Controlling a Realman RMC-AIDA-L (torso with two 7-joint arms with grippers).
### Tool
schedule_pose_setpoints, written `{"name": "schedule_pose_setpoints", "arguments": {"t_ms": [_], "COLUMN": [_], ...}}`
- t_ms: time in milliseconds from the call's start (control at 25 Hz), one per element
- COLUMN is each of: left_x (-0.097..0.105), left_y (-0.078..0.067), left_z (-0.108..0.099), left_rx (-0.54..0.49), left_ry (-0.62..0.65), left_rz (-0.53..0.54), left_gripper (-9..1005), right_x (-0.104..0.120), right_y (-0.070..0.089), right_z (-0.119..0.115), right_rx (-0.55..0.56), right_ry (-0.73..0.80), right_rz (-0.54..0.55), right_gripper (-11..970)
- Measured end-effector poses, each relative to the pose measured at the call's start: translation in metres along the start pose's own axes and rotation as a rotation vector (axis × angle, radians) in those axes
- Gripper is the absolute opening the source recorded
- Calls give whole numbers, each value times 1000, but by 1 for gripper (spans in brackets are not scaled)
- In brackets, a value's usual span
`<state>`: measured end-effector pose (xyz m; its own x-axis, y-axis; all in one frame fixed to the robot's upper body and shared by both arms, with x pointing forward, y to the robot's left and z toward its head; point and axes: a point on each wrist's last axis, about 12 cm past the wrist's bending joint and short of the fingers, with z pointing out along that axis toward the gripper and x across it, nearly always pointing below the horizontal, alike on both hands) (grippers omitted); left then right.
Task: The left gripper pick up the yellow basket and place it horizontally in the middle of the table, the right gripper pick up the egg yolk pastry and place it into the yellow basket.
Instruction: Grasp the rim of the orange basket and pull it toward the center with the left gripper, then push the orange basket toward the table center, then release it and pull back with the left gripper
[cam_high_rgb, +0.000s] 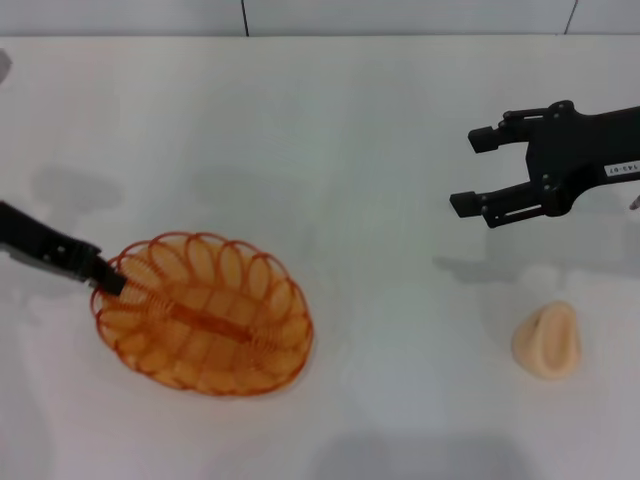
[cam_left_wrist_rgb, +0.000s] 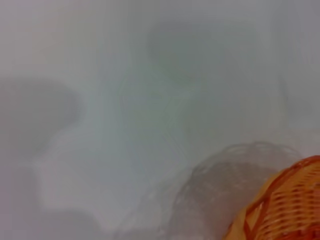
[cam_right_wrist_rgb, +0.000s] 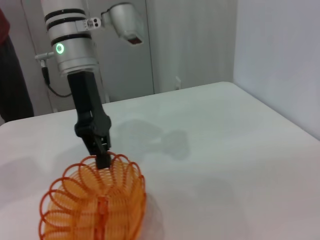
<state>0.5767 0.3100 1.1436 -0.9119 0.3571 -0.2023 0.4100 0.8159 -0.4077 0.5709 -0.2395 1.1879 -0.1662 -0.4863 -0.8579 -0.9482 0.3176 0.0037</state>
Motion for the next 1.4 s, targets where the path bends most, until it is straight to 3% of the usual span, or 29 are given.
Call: {"name": "schedule_pose_setpoints", "arguments": {"t_ms": [400,680,960,1400], "left_x": [-18,-18,-25,-44], "left_y": [-10,-13,-16,-24], "left_z": [1,13,12,13], "left_rx": [63,160,113,87], "left_ry": [-111,-157,-99,-104], "left_rz": [7,-169,-255,-272], "left_gripper": [74,73,73,72], "right_x": [0,-1,-4,-10], "right_y": [-1,-4,-4,-1], "right_z": [-1,-7,-10,-12], "right_rx": [11,26,14,14], "right_ry": [-8,-21,-20,-24], "right_rz": [3,13,-3,-27], "right_gripper": [797,795,794,791]}}
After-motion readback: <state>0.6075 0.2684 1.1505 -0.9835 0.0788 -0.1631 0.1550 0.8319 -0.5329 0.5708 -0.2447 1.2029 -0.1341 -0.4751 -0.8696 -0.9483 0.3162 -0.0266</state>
